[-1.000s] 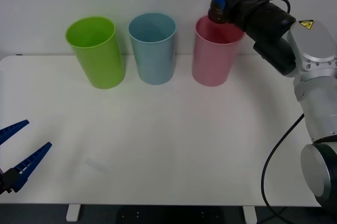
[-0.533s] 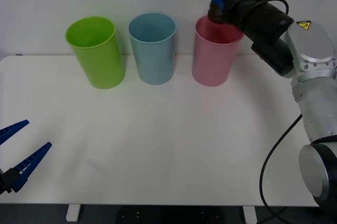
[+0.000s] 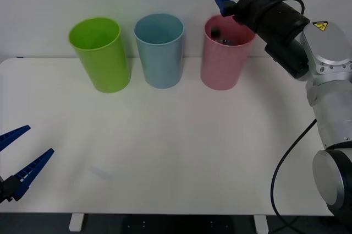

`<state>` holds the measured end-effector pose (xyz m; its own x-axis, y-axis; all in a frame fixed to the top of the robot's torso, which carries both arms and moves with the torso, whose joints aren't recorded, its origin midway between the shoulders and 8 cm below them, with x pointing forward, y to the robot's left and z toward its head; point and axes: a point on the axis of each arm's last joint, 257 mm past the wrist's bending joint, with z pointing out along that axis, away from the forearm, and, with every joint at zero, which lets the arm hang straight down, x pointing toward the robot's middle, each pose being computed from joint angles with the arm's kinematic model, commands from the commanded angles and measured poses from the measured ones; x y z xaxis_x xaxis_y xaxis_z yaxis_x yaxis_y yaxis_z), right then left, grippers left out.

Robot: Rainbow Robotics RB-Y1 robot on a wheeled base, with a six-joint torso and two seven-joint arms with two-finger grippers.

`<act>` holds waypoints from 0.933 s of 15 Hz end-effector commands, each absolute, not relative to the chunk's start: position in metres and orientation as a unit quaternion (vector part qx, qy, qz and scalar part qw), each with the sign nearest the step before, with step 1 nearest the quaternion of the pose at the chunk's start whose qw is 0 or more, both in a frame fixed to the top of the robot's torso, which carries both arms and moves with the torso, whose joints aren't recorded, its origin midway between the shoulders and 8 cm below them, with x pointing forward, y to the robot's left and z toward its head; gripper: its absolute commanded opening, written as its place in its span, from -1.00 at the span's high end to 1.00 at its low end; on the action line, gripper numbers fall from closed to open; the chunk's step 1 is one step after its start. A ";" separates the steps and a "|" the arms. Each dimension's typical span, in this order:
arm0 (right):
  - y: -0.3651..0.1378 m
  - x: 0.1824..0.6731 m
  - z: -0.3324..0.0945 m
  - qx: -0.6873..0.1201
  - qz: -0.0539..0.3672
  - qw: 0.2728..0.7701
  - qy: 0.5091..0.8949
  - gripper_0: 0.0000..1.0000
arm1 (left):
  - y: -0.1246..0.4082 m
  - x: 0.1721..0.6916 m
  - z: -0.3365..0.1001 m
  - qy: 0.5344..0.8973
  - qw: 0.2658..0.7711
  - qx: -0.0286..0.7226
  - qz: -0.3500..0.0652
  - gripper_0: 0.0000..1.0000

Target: Grasp the object on the table and drop it into the matching bin: aluminum can to the light blue bin, PET bottle to the pink bin.

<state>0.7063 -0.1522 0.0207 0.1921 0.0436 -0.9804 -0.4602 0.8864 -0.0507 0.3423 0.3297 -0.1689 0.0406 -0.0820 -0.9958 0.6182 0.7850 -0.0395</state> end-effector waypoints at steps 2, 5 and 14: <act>-0.163 0.694 0.020 -0.166 0.168 0.761 0.604 -1.00 | 0.330 0.342 -0.169 0.645 0.691 0.208 -0.253 -1.00; -0.173 0.669 0.016 -0.171 0.167 0.770 0.592 -1.00 | 0.330 0.342 -0.169 0.645 0.691 0.208 -0.253 -1.00; -0.215 0.587 -0.021 -0.168 0.179 0.769 0.590 -1.00 | 0.330 0.342 -0.169 0.645 0.691 0.208 -0.253 -1.00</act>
